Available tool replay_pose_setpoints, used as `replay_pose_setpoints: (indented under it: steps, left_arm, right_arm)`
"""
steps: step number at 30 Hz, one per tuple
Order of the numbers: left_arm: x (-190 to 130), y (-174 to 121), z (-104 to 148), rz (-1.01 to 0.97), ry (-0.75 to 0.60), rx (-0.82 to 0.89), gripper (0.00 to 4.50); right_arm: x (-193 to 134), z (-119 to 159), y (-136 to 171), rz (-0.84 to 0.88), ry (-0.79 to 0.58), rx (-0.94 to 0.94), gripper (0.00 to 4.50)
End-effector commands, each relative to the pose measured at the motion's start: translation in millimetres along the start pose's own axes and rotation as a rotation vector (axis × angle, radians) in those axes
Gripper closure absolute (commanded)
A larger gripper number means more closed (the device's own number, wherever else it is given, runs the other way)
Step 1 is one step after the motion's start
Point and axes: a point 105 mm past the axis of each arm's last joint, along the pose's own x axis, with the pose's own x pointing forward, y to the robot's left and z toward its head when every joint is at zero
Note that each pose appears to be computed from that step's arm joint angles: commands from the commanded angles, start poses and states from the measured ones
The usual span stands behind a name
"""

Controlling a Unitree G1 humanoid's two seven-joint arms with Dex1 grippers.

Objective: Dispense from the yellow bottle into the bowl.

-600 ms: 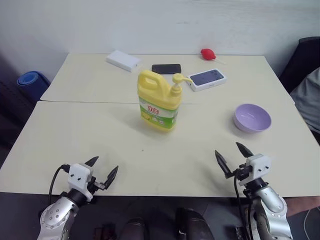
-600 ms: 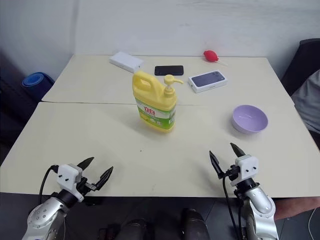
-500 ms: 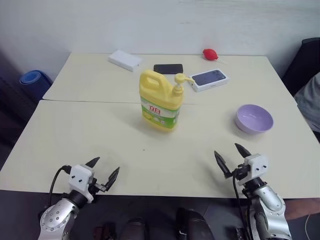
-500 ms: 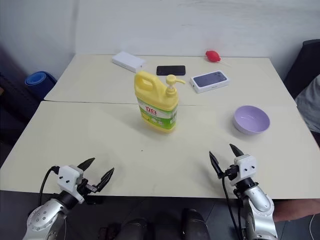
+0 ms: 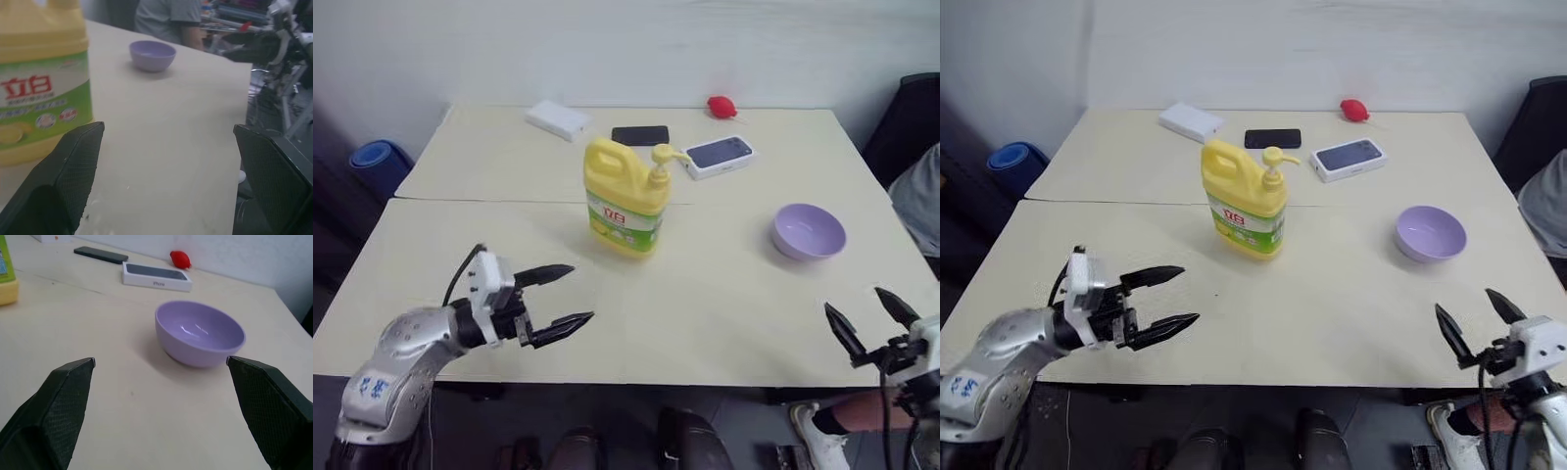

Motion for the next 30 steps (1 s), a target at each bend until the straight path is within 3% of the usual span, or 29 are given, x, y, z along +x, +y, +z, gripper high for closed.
replay_pose_setpoints:
  steps: [1, 4, 12, 18, 27, 30]
  left_arm:
    - [12, 5, 12, -0.063, -0.067, -0.051, 0.01]
    - [20, 13, 21, -0.066, -0.12, -0.061, 0.01]
    - [37, 18, 25, -0.086, -0.156, -0.055, 0.01]
    - [37, 12, 21, -0.068, -0.155, -0.064, 0.01]
    - [27, 17, 25, 0.05, -0.194, -0.099, 0.01]
    - [27, 17, 25, 0.048, -0.188, -0.092, 0.0]
  right_arm:
    - [30, 25, -9, 0.096, -0.039, -0.034, 0.0]
    - [71, 43, -14, 0.18, -0.026, -0.001, 0.0]
    - [144, 34, -22, 0.23, 0.191, 0.003, 0.0]
    - [161, 21, -17, 0.261, 0.316, 0.024, 0.0]
    - [167, 6, -13, 0.259, 0.32, 0.012, 0.0]
    - [172, 5, -11, 0.256, 0.321, 0.026, 0.58]
